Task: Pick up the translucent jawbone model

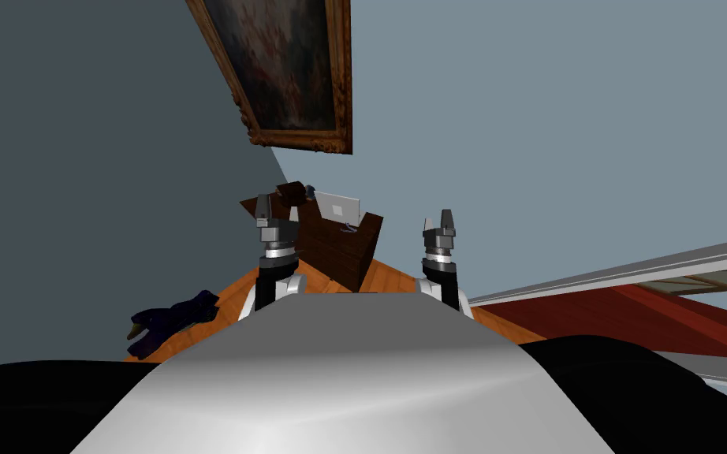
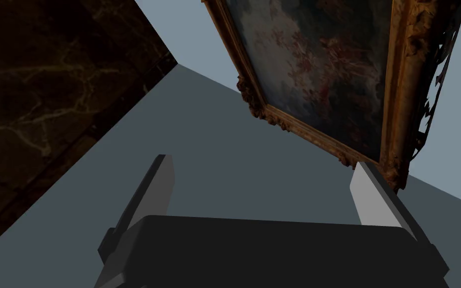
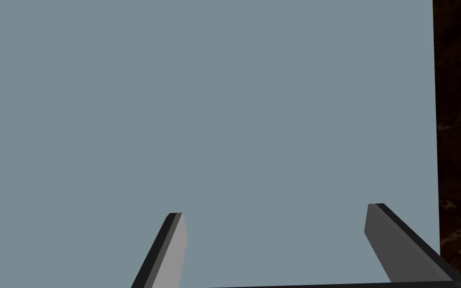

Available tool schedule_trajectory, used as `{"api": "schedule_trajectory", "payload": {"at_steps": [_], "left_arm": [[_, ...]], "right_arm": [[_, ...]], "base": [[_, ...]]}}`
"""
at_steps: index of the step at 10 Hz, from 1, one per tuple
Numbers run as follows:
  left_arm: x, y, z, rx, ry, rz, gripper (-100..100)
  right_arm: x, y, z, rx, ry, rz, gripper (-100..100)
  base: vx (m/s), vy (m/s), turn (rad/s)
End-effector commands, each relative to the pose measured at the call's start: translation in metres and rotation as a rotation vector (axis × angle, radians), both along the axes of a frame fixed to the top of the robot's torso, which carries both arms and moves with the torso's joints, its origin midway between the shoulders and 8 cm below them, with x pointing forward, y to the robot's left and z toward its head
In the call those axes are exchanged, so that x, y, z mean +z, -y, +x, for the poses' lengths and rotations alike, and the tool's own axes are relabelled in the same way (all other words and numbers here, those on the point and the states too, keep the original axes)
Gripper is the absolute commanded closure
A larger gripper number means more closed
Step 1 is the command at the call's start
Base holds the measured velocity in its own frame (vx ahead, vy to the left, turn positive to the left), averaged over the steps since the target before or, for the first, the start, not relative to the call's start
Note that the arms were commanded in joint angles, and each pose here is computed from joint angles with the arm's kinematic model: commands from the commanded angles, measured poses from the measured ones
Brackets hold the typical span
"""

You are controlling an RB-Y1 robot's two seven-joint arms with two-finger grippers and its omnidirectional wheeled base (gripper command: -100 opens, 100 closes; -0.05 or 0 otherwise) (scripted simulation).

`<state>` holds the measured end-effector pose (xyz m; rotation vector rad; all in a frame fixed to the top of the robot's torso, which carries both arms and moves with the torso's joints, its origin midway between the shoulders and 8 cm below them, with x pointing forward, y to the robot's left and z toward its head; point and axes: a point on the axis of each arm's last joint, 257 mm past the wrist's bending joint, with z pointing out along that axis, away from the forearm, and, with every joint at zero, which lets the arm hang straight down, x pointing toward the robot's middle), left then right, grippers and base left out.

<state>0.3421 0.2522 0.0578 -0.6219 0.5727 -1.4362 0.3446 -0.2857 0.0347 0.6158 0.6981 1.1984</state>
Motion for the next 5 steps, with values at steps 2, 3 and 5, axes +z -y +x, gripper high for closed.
{"api": "schedule_trajectory", "payload": {"at_steps": [2,3,5], "left_arm": [[-0.01,0.005,0.016,-0.023,-0.039,0.05,-100],[-0.015,0.006,0.026,-0.031,-0.063,0.07,-100],[-0.031,0.004,0.052,-0.037,-0.125,0.102,-100]], "right_arm": [[0.0,0.0,0.0,0.0,0.0,0.0,0],[0.0,0.0,0.0,0.0,0.0,0.0,0],[0.0,0.0,0.0,0.0,0.0,0.0,0]], "base": [[-0.018,0.014,0.027],[-0.037,0.028,0.034],[-0.047,0.033,0.039]]}}
